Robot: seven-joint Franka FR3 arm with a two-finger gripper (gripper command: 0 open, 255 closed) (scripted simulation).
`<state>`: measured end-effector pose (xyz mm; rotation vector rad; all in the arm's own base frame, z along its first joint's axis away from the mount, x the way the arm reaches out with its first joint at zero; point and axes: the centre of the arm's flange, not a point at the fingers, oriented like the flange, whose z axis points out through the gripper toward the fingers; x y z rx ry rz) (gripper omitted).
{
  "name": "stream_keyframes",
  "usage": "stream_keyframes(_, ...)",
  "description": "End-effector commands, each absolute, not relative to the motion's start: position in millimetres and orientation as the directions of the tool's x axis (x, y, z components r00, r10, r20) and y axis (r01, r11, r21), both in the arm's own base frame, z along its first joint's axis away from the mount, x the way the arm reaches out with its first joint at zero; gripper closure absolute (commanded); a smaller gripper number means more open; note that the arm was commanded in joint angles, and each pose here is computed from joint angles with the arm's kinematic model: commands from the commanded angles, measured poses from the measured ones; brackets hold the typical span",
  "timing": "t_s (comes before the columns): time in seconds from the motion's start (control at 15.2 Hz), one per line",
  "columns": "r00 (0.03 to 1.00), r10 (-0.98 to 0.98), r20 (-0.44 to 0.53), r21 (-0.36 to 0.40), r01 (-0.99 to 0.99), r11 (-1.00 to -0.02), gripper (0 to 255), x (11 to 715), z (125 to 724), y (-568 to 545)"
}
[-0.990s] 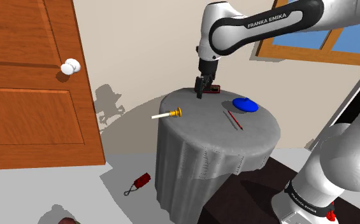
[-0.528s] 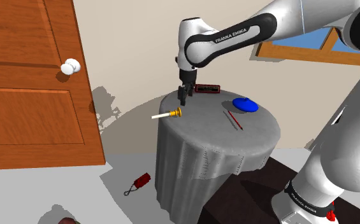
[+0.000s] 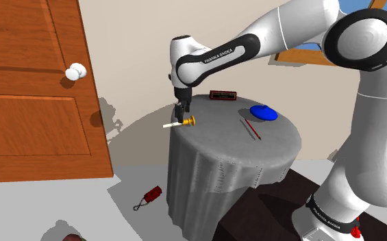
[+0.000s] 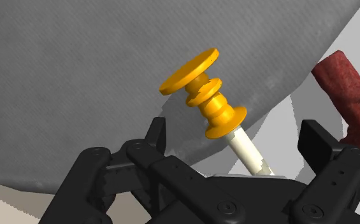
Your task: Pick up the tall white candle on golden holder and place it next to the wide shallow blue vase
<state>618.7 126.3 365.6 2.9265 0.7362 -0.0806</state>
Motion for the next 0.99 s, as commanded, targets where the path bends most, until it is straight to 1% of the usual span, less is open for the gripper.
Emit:
stream_keyframes(0.0,0.878,0.472,-0.082,0.106,0.478,-0.872,0,620.3,354.3,125.6)
stream_keyframes(0.33,0.878,0.472,-0.082,0.106,0.478,-0.872,0,619.7,330.4,122.4)
stream_keyframes(0.79,0.878,0.472,-0.082,0.106,0.478,-0.872,0,619.7,330.4,122.5)
stream_keyframes(0.86,0.878,0.472,-0.082,0.106,0.478,-0.872,255,619.7,330.4,122.4)
stream_keyframes(0.92,0.878,0.472,-0.082,0.106,0.478,-0.872,255,619.7,330.4,122.4)
